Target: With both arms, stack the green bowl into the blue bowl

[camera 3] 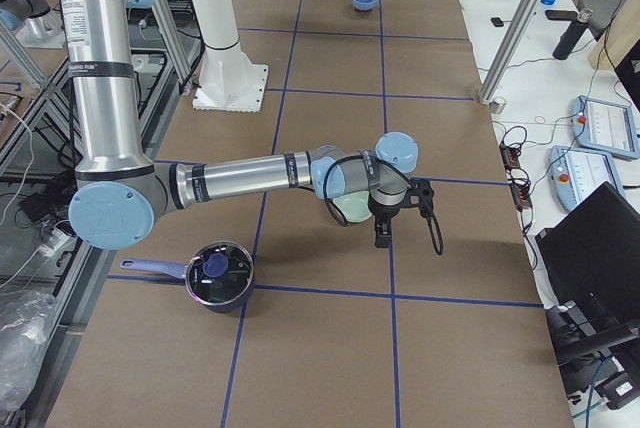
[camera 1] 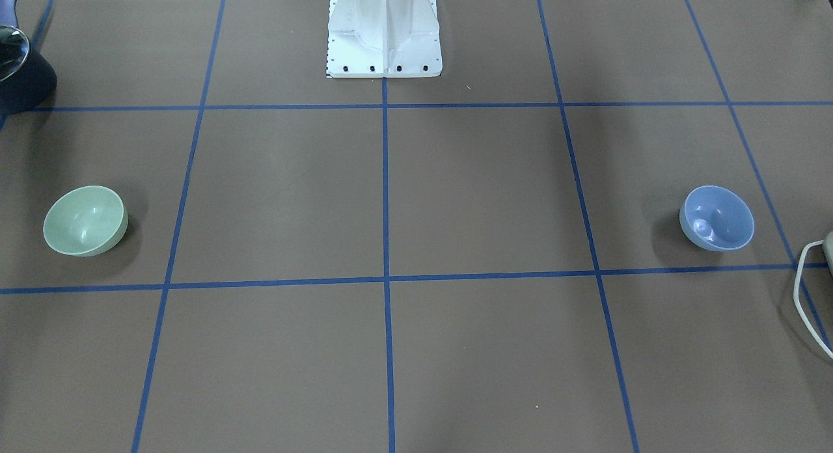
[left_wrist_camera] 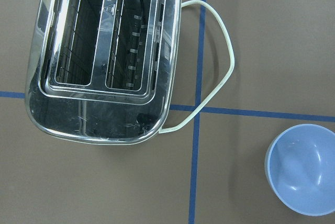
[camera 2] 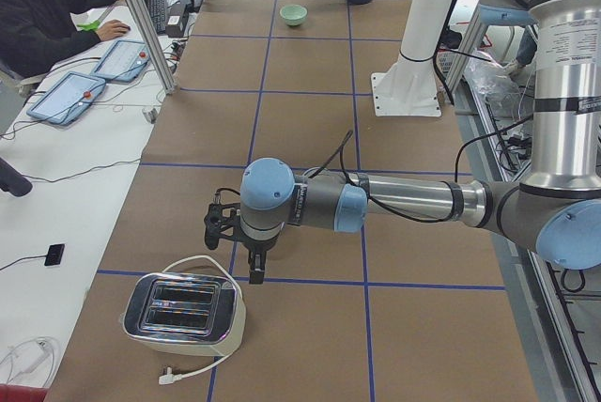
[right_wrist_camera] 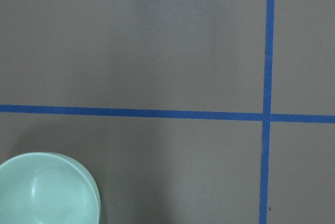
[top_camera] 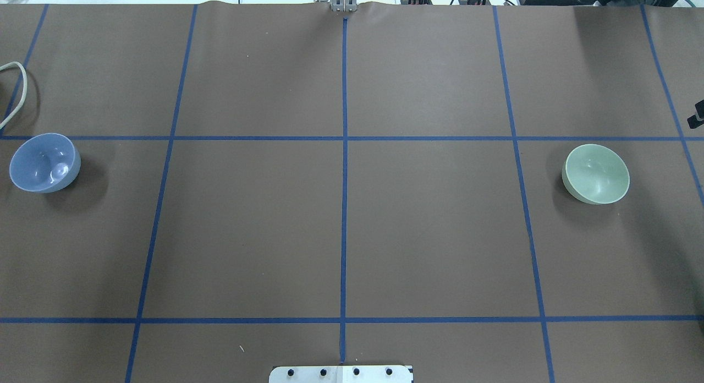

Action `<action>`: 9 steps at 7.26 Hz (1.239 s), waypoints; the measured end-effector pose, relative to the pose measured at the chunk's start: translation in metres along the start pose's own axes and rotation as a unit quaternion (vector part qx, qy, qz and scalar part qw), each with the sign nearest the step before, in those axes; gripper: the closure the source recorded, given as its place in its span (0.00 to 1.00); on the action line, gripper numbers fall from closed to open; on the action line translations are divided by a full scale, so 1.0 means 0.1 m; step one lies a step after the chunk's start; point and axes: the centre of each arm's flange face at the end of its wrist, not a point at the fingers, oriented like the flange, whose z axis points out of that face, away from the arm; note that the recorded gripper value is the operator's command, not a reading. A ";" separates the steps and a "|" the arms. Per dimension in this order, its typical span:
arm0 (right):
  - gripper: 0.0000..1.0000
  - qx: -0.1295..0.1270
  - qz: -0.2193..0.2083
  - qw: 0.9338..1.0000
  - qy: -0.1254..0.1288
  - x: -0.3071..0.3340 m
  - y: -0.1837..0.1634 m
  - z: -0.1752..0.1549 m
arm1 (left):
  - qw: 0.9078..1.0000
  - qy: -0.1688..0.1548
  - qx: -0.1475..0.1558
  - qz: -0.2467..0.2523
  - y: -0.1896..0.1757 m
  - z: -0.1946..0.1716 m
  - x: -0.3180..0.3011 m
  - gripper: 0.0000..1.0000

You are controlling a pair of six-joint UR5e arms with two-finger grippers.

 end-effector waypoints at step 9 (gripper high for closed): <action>0.00 0.006 0.001 1.000 0.000 -0.05 -0.08 -0.08 | 1.000 0.002 0.001 0.002 0.04 -0.06 0.08 0.02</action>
